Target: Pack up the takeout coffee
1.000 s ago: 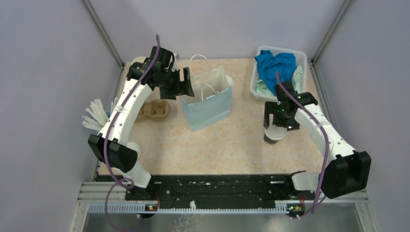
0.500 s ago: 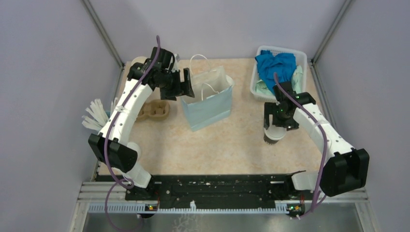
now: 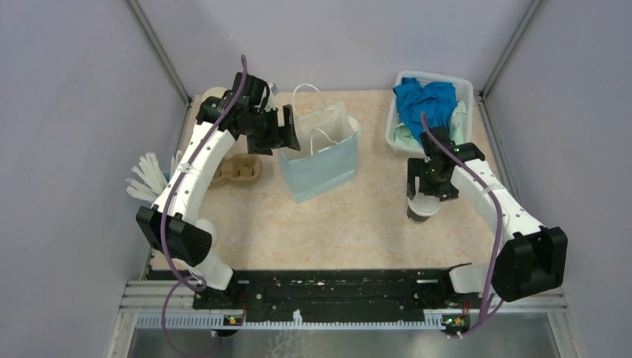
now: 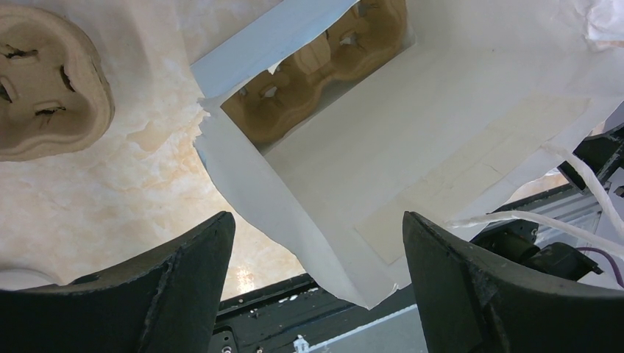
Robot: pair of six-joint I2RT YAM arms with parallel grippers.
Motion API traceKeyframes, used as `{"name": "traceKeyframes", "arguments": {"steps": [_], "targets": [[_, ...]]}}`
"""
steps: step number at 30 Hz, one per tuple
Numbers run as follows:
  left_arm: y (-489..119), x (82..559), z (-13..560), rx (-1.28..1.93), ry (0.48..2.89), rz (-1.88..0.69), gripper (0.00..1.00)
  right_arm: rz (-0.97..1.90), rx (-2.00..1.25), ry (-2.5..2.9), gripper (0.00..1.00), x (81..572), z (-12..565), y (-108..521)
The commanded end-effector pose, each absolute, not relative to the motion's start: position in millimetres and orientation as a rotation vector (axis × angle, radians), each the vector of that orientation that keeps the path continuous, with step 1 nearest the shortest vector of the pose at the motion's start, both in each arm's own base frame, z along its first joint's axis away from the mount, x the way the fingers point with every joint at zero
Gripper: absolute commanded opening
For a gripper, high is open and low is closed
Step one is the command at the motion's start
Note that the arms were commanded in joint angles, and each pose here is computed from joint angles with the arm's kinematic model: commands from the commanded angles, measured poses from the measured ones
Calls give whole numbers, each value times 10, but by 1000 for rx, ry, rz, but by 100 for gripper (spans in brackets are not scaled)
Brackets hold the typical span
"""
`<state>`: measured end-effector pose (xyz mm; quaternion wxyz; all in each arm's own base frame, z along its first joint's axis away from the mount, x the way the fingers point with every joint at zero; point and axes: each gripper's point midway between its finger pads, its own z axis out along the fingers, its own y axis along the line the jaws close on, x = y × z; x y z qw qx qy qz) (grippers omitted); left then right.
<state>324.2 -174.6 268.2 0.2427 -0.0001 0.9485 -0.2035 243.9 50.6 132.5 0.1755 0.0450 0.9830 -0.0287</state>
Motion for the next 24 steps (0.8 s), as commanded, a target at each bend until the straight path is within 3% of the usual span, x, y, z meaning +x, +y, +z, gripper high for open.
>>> {"name": "traceKeyframes", "arguments": {"steps": [1,24], "targets": [[-1772,3248,2846,23,2527,-593,91,-80,129,2776,82,2471,1296,497],[-1679,3237,2848,-28,2534,-532,91,-94,126,2791,81,2422,1199,476]]}}
